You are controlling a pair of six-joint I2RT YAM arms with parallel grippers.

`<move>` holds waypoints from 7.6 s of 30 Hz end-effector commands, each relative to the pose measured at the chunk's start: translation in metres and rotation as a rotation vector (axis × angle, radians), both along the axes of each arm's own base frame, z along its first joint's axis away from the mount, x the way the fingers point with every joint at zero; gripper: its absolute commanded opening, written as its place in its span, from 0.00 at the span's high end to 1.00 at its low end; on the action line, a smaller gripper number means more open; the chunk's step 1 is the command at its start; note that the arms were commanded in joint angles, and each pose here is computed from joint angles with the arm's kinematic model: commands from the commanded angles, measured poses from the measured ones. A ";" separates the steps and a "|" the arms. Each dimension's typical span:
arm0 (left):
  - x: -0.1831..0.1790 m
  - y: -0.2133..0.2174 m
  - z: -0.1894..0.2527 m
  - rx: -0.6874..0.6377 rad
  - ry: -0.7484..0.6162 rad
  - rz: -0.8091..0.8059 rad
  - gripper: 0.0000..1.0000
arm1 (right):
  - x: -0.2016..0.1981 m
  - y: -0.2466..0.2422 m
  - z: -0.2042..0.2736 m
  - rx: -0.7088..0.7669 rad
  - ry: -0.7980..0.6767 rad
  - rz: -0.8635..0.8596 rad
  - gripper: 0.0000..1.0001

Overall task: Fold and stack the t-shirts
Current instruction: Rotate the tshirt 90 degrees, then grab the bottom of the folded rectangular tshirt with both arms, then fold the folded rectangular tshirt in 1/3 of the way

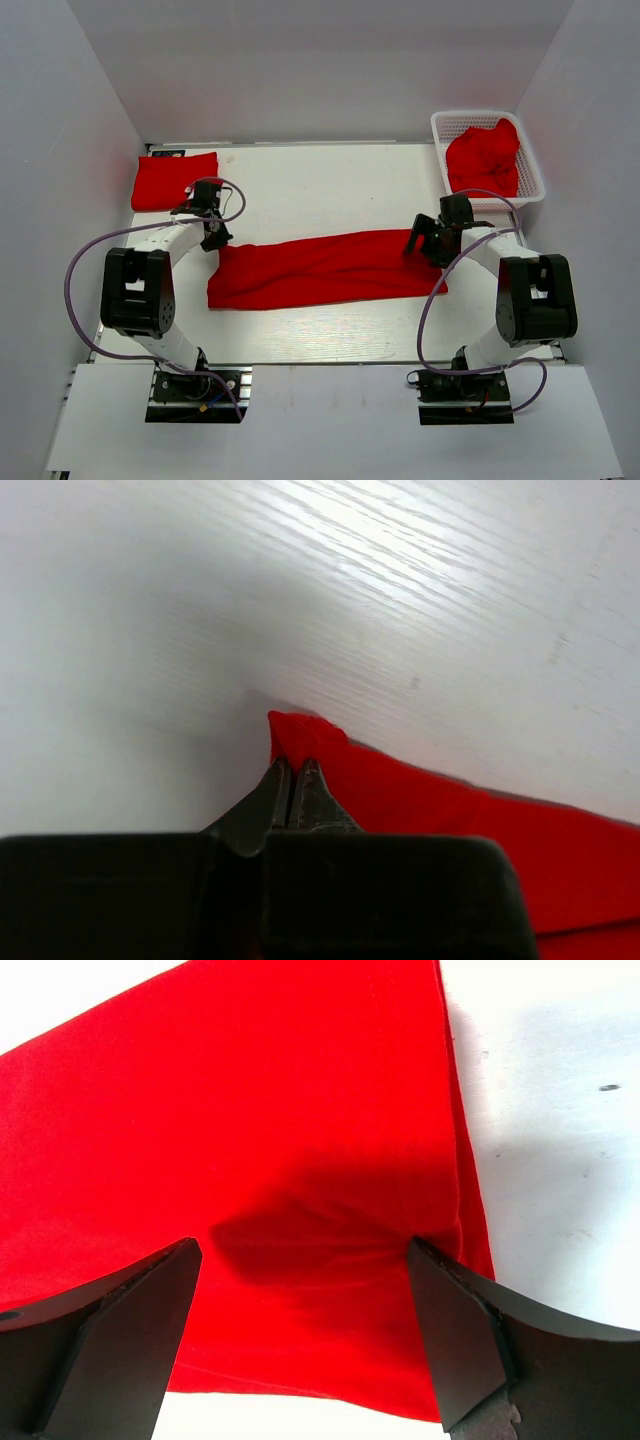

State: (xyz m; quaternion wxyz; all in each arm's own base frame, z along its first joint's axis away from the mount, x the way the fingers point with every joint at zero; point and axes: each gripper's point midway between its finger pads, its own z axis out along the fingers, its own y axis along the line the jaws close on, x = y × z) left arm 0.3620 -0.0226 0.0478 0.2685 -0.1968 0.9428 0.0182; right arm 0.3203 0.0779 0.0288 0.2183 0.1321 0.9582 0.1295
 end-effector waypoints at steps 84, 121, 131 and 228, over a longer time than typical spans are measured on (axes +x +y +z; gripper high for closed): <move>0.323 -0.295 0.009 -0.633 -0.735 -0.459 0.00 | -0.195 0.290 0.029 0.423 -0.084 1.468 0.10; -0.127 -0.190 0.044 -0.514 -0.006 -0.608 0.00 | -0.196 0.138 0.040 0.109 -0.011 0.566 0.10; -0.188 -0.198 0.004 -0.484 0.130 -0.715 0.00 | -0.193 0.151 0.024 0.142 0.073 0.564 0.10; 0.122 -0.205 0.050 -0.409 -0.191 -0.613 0.95 | 0.144 0.177 0.084 0.130 -0.331 0.680 0.99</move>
